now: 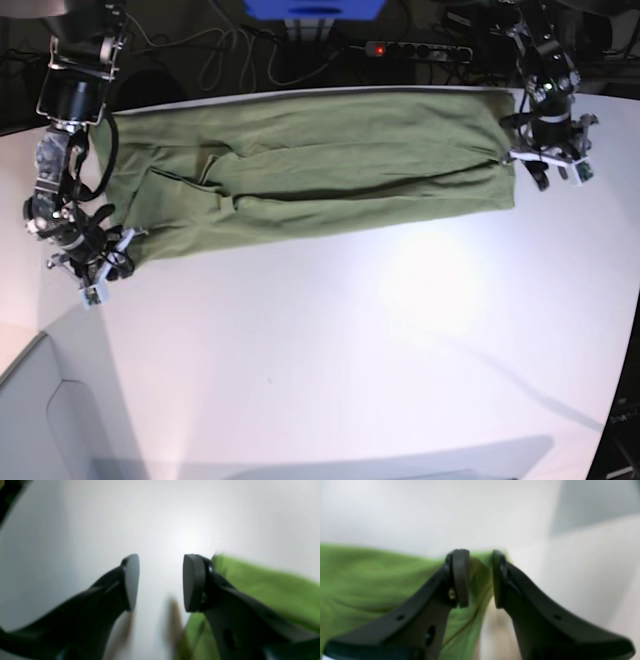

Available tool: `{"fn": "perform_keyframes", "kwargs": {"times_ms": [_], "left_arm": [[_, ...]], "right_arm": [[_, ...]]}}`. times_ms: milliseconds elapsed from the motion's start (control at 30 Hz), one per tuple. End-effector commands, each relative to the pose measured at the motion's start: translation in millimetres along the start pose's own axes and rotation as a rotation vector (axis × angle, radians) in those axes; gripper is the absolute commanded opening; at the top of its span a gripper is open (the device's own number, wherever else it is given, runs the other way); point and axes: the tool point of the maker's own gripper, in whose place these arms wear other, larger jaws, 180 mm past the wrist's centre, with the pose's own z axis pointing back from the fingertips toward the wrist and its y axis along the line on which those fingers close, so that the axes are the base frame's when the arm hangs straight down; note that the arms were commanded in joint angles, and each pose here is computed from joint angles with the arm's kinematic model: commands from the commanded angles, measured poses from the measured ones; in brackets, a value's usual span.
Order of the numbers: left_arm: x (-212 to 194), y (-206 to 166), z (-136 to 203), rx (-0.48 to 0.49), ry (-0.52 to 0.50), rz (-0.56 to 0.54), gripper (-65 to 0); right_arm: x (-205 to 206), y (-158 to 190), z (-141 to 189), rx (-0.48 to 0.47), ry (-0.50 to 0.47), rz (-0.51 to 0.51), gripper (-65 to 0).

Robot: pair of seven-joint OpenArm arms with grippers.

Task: Fold the T-shirt properly
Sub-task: 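Pull the strip end outward with the right gripper to straighten it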

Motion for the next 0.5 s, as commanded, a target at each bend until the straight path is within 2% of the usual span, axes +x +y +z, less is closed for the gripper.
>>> {"fn": "perform_keyframes", "kwargs": {"times_ms": [0,100,200,300,467], "left_arm": [[19.6,-0.9,5.9,-0.008,-0.064,-0.014,-37.3],[37.5,-9.8,20.5,-0.029,-0.116,-0.033,-37.3],[44.7,-20.5,29.1,-0.039,-0.145,-0.007,-37.3],[36.8,-26.7,27.6,-0.042,-0.128,0.023,-37.3],[21.0,-52.9,12.4,-0.102,-0.082,0.04,-37.2]], "right_arm": [[23.1,-6.8,10.5,-0.015,-0.072,0.03,-50.6],[35.0,1.9,26.0,-0.025,-0.117,0.08,-50.6],[43.3,16.1,37.2,-0.023,-0.156,0.111,-50.6],[46.5,27.9,49.1,-0.022,-0.181,0.141,-50.5],[37.0,48.1,58.5,0.0,-0.183,0.151,-50.5]]}}
